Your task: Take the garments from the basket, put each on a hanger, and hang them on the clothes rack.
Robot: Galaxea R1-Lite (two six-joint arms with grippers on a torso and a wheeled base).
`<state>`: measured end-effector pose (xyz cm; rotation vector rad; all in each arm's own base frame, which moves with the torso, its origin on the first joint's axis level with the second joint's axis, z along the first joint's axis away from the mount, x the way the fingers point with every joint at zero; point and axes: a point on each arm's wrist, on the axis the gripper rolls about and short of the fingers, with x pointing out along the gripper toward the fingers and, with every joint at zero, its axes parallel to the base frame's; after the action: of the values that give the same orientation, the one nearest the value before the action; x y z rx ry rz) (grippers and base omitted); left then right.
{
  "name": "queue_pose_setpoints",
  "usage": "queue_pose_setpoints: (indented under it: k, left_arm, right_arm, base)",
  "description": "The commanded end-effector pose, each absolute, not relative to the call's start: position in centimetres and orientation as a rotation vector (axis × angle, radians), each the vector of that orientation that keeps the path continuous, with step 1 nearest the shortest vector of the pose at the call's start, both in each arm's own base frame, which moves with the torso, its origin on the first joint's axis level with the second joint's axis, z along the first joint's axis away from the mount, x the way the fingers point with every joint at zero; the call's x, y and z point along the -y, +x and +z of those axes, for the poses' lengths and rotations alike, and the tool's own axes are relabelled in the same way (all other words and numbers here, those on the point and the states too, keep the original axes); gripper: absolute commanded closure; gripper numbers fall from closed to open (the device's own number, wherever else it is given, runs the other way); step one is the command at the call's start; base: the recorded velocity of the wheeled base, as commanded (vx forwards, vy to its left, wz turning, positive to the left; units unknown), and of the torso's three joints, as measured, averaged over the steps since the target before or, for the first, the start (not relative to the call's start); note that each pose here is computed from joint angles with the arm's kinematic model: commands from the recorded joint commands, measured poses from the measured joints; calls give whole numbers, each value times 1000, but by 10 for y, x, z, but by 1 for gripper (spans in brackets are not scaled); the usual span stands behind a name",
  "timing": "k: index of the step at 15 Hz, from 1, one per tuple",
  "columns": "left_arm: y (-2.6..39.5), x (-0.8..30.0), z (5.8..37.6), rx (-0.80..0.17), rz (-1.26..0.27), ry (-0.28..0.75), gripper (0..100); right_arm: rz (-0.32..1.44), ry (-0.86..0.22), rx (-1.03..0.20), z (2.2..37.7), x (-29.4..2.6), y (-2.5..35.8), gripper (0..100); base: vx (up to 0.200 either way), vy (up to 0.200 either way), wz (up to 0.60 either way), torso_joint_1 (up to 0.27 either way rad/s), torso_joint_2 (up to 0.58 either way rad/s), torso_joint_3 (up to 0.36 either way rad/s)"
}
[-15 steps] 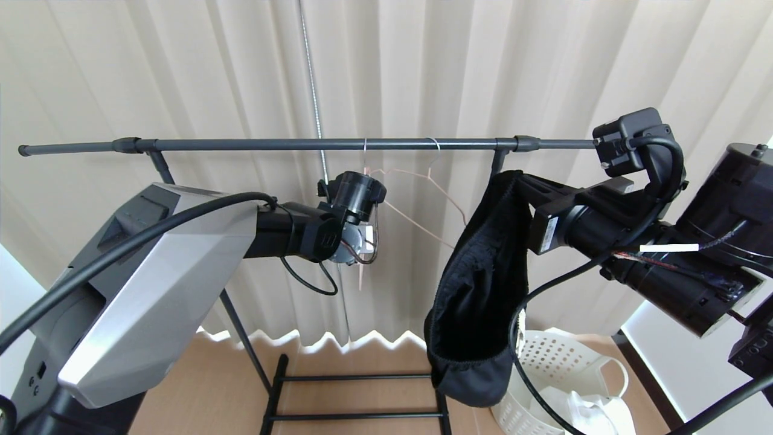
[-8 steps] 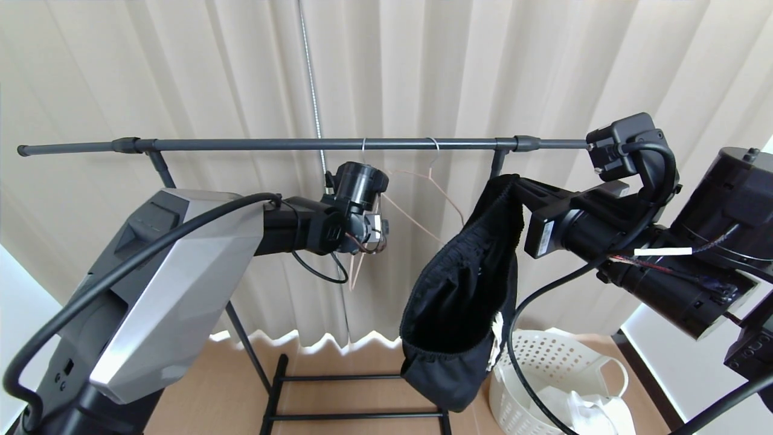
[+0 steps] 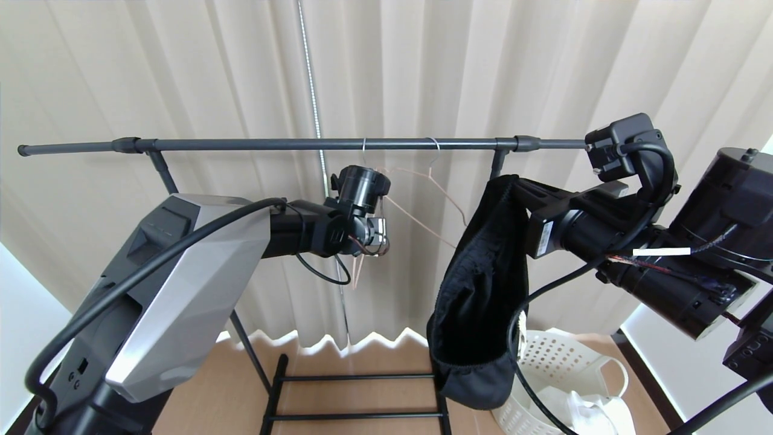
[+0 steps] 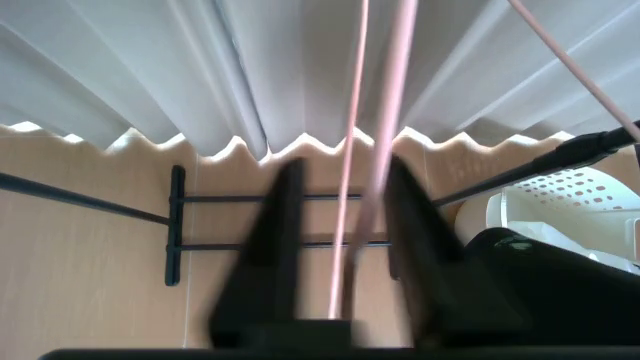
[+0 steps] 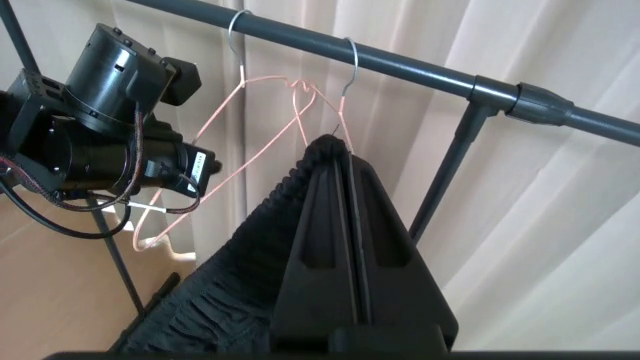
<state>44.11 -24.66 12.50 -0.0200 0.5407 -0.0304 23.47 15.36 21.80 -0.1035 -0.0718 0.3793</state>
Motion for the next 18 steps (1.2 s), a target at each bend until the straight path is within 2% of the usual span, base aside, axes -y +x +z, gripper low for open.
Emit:
queue_pose_setpoints:
  k: [1,11,14,18]
  left_arm:
    - [442,246,125,-538,-28,-23,100]
    - [437,239,149,-478,40,-18,100]
    - [436,236,143,-483,92,22,100]
    - [438,226,145,-485,122,25,100]
  right_arm:
    - [380,-105,69,217,-154,235,100]
    - [379,-101,78,219,-153,234,100]
    - [379,-102,77,219,-153,234,100]
    - [380,-102,75,219,-153,234,100]
  base:
    - [0,0,0,0,0,0]
    - [0,0,0,0,0,0]
    - [0,0,0,0,0,0]
    - [0,0,0,0,0,0]
